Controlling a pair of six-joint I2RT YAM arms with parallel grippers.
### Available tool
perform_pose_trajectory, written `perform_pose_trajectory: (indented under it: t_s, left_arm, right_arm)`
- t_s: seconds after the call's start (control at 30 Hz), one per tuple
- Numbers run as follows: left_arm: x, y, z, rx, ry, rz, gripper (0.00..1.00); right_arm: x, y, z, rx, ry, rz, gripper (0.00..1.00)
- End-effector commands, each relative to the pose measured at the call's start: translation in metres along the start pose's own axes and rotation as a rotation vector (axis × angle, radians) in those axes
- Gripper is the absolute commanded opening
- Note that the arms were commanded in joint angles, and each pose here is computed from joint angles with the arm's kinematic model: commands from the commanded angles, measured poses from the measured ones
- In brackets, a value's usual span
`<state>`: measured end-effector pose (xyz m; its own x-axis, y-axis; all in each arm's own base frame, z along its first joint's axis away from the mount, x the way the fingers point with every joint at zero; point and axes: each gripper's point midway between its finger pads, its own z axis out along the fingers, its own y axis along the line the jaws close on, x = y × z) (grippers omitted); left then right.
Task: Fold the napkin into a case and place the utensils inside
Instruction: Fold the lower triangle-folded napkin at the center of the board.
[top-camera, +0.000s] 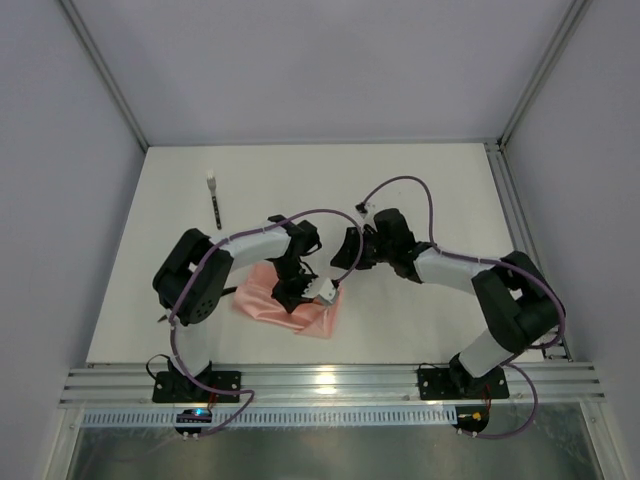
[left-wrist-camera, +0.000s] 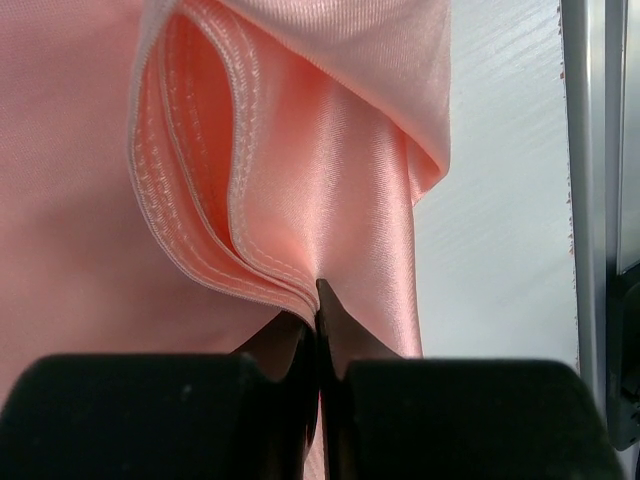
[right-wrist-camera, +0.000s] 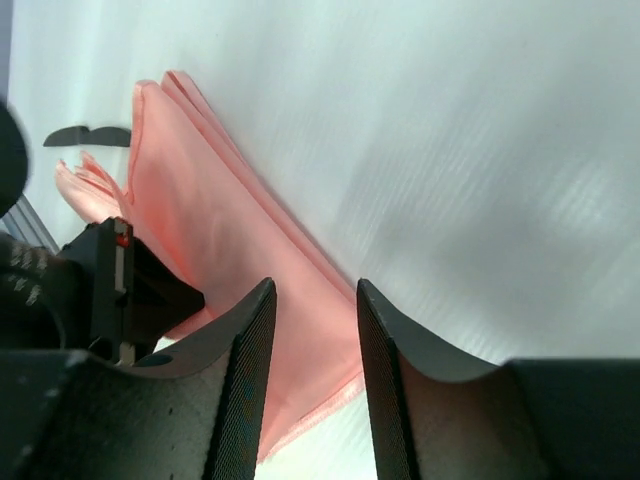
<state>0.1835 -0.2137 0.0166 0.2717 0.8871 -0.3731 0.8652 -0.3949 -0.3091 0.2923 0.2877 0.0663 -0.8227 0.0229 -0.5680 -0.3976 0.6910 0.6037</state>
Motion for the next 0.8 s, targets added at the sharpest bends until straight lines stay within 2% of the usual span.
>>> perform_pose_trajectory:
  t_s: [0.0,0.07,0.1,0.2,0.33,0.37,0.5,0.6,0.77]
  left_arm:
    - [0.003,0.001,0.007,0.022,-0.005,-0.013,0.03]
    - [0.003,0.002,0.007,0.014,-0.009,-0.016,0.03]
    - [0.004,0.002,0.007,0.016,-0.011,-0.021,0.04]
    - [0.003,0.003,0.006,0.01,-0.014,-0.023,0.06]
    - [0.002,0.004,0.006,0.003,-0.018,-0.034,0.09]
    - [0.002,0.005,0.006,0.0,-0.017,-0.034,0.09]
    - [0.002,0.006,0.006,0.0,-0.017,-0.042,0.11]
    - [0.002,0.006,0.006,0.0,-0.015,-0.045,0.11]
    - [0.001,0.006,0.006,0.0,-0.019,-0.054,0.11]
  right_arm:
    - [-0.001,0.011,-0.027,-0.041,-0.047,-0.037,0.43]
    - [-0.001,0.009,-0.044,-0.018,-0.078,-0.065,0.44]
    - [0.014,-0.005,-0.049,0.031,-0.06,-0.048,0.45]
    - [0.028,-0.011,-0.065,0.033,-0.097,-0.061,0.46]
    - [0.047,0.007,-0.075,-0.087,-0.127,-0.132,0.47]
    - [0.052,0.01,-0.076,-0.103,-0.139,-0.179,0.54]
    - [0.068,0.045,-0.083,-0.235,-0.228,-0.334,0.6]
    - [0.066,0.06,-0.08,-0.272,-0.269,-0.355,0.64]
    - [0.085,0.069,-0.06,-0.34,-0.212,-0.338,0.68]
